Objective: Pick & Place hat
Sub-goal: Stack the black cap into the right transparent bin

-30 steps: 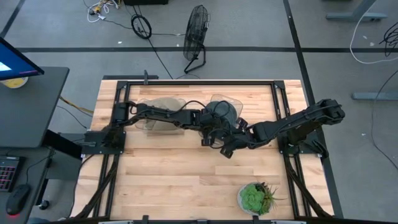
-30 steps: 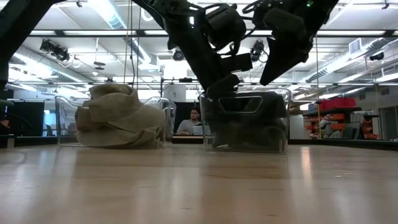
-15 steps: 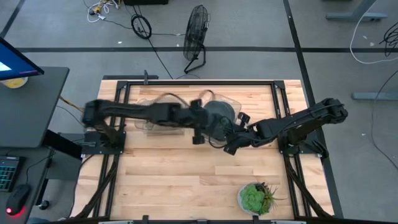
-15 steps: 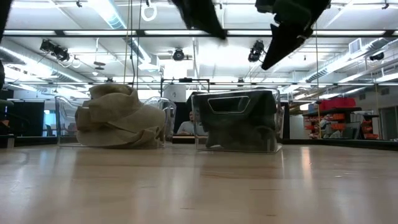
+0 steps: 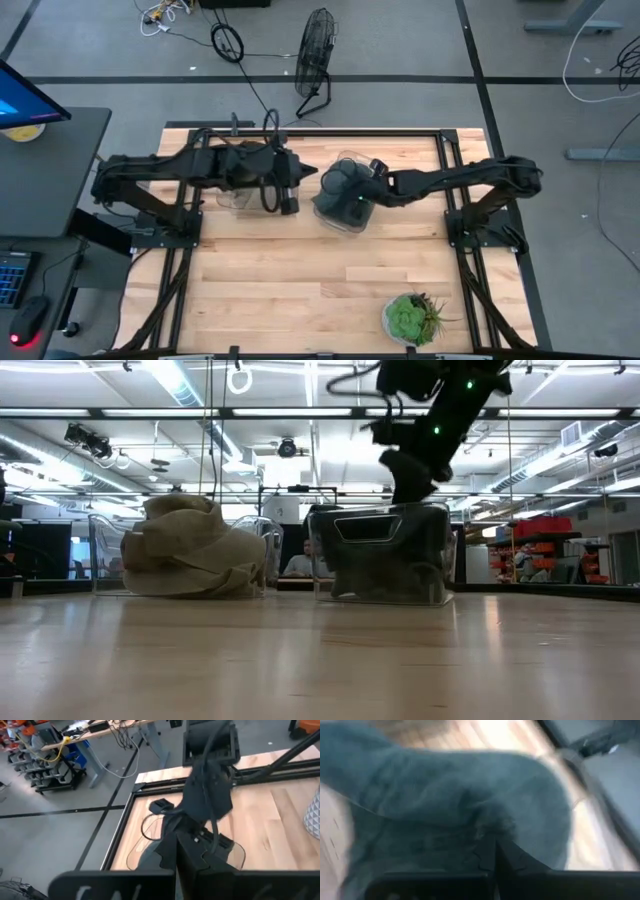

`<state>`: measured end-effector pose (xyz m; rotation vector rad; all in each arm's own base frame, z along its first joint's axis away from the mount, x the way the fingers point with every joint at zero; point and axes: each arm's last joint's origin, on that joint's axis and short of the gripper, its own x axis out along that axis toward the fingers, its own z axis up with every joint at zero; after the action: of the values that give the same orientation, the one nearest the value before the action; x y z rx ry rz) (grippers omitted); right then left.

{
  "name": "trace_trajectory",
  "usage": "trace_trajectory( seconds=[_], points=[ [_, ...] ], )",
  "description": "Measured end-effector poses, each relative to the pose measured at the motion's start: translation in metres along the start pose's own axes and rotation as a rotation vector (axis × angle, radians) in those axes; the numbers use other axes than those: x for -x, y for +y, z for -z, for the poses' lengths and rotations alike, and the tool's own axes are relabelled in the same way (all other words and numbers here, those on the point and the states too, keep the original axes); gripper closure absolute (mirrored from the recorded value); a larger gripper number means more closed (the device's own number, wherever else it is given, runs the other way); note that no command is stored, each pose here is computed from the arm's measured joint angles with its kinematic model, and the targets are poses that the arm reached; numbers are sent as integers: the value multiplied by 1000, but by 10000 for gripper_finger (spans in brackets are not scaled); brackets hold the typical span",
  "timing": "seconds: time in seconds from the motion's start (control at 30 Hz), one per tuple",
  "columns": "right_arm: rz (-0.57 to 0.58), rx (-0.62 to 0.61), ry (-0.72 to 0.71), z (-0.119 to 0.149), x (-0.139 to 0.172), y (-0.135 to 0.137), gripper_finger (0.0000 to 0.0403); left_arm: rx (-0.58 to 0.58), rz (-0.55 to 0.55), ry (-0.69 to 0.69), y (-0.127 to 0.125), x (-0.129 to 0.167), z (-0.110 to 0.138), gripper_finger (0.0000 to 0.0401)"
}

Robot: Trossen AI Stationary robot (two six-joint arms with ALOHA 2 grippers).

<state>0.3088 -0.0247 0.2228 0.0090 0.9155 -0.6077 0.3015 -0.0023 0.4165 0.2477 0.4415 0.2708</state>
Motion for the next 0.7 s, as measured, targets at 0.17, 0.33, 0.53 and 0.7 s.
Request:
trace_trajectory(
  seconds=[0.17, 0.33, 0.53, 0.7],
  points=[
    [-75, -59, 191, 14, -25, 1, 401, -6, -15, 53, 4, -10, 6, 399],
    [-68, -38, 264, 23, -43, 8, 401, -21, -23, 141, 5, -26, 17, 399],
    [-59, -55, 288, 27, -57, 11, 401, 26, -38, 186, 6, -42, 24, 398],
    [-88, -31, 276, 22, -44, 9, 401, 40, -40, 228, 6, -41, 28, 398]
  ],
)
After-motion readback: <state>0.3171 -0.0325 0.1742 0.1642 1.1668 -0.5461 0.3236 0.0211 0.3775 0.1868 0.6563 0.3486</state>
